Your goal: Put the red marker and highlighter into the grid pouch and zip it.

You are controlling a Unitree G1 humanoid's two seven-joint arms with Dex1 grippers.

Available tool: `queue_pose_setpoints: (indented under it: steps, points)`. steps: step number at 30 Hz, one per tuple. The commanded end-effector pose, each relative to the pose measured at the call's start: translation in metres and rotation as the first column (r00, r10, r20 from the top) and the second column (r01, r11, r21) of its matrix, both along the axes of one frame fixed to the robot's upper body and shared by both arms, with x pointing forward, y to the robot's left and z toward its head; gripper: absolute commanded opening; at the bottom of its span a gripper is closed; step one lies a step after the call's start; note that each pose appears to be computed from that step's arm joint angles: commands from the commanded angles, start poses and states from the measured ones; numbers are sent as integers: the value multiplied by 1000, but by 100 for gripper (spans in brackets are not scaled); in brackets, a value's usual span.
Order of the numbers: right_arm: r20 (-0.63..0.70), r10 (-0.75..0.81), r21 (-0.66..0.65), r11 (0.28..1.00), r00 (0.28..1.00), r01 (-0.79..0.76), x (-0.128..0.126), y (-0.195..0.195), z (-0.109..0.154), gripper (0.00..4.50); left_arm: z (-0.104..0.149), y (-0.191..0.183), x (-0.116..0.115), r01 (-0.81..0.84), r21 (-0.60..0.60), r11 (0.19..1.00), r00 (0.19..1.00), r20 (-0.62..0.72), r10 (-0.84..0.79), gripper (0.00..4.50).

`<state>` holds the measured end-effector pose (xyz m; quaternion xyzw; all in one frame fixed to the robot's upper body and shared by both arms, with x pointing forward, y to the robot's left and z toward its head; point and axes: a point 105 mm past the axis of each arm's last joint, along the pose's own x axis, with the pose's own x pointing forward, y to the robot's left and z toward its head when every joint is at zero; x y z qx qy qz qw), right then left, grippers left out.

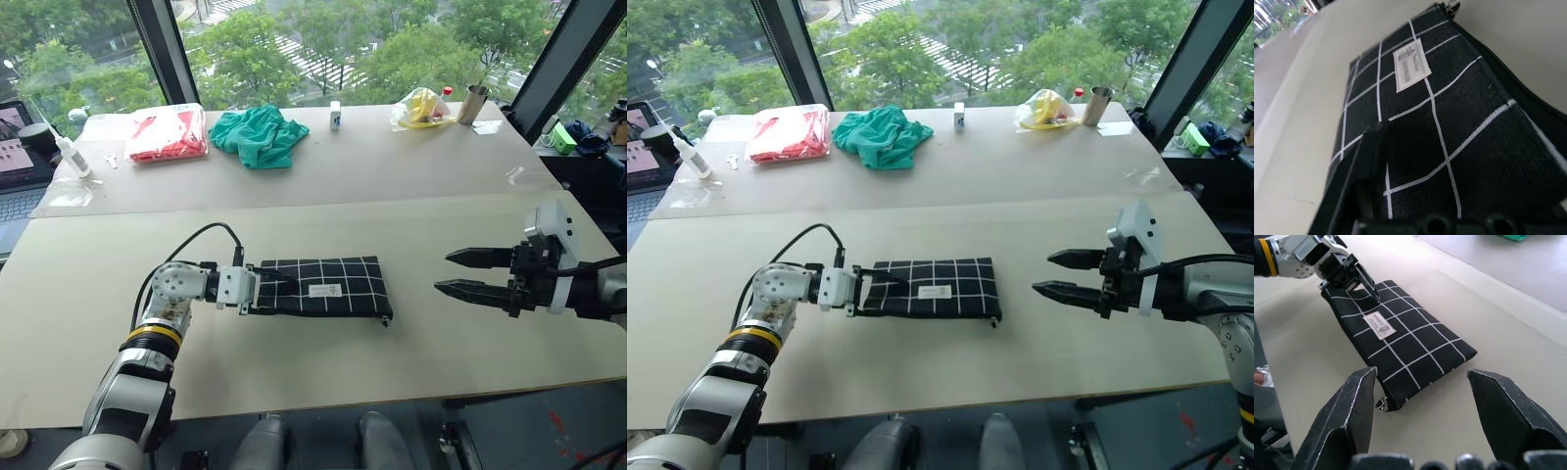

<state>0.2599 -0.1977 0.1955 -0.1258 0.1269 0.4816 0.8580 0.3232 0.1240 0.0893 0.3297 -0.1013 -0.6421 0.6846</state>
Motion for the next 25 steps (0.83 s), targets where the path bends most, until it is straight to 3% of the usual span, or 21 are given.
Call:
queue_pose_setpoints:
  steps: [1,6,8,12,14,17,25]
  points:
    - [50,17,-27,1000,999,-15,-2,2,7,333,-4,25,9,-142,59,988,988,76,137,434]
    - [28,16,-56,998,999,-14,-2,-6,5,333,-6,78,-4,-266,80,960,964,7,267,443]
    - [7,-5,-69,998,1000,5,0,-13,-1,333,-5,108,-17,-340,89,936,932,-100,348,443]
    - [-5,-68,-89,994,998,67,9,-28,-15,333,8,134,-35,-514,-9,858,812,-329,483,443]
    - [-2,-89,-88,992,996,88,13,-32,-20,333,16,146,-32,-681,-74,729,674,-452,584,443]
    - [10,-121,-79,989,993,122,20,-37,-25,333,28,152,-35,-797,-130,590,572,-478,667,443]
    - [25,-165,-44,985,986,166,34,-44,-28,333,43,157,-53,-854,-194,483,503,-547,669,443]
